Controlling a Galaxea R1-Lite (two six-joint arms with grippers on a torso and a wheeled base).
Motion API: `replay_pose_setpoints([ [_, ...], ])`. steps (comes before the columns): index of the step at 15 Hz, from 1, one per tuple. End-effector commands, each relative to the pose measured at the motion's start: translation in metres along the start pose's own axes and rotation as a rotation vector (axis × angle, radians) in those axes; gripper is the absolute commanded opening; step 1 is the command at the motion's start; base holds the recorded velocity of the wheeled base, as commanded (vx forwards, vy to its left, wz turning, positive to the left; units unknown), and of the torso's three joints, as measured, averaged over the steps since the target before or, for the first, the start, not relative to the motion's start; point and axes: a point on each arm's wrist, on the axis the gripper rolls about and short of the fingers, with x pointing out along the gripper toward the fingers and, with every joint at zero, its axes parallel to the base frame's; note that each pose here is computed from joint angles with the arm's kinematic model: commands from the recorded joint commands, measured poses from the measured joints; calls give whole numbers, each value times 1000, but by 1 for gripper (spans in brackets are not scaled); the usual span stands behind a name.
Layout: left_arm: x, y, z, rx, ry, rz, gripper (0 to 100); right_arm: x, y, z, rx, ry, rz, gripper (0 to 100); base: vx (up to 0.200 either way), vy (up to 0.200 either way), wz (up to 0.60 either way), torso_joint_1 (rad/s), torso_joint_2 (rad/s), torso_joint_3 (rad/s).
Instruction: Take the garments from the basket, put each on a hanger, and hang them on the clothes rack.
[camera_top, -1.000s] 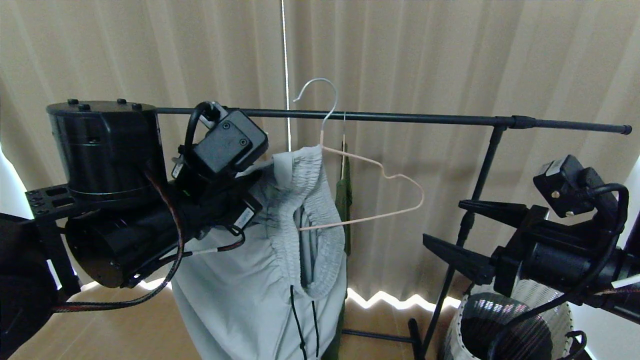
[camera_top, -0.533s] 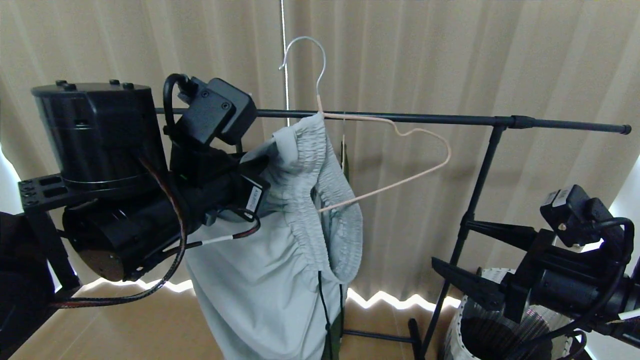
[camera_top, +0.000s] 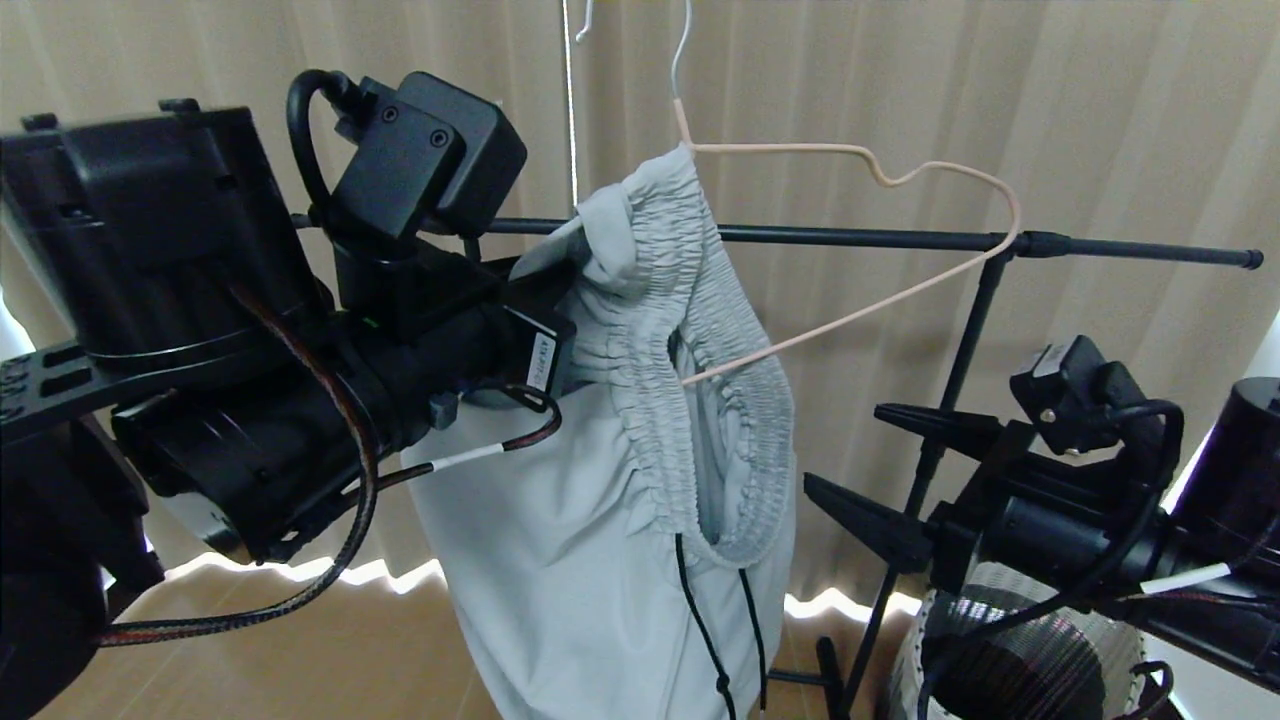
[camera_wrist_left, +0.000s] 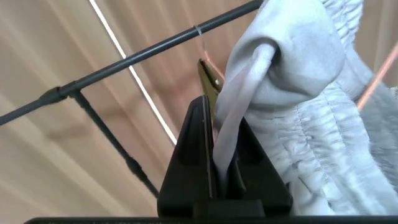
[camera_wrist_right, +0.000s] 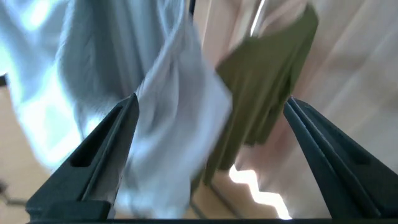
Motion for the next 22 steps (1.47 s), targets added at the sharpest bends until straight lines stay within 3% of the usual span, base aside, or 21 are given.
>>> replay_pose_setpoints([
  [1,0,-2,0,1,-1,-6,0,14,-1,-6,6,31,7,100,0,0,0,0,0,0],
  [5,1,-3,-2,8,7,-9,0,16,14,-1,10,14,67,100,0,0,0,0,0,0],
  [14,4,-4,-6,27,20,-4,0,18,18,-1,5,11,85,100,0,0,0,0,0,0],
  [18,-1,-11,-4,37,10,-38,0,32,17,-7,11,44,83,100,0,0,0,0,0,0],
  [22,-1,-11,0,59,-41,-20,0,39,17,-13,9,41,82,100,0,0,0,0,0,0],
])
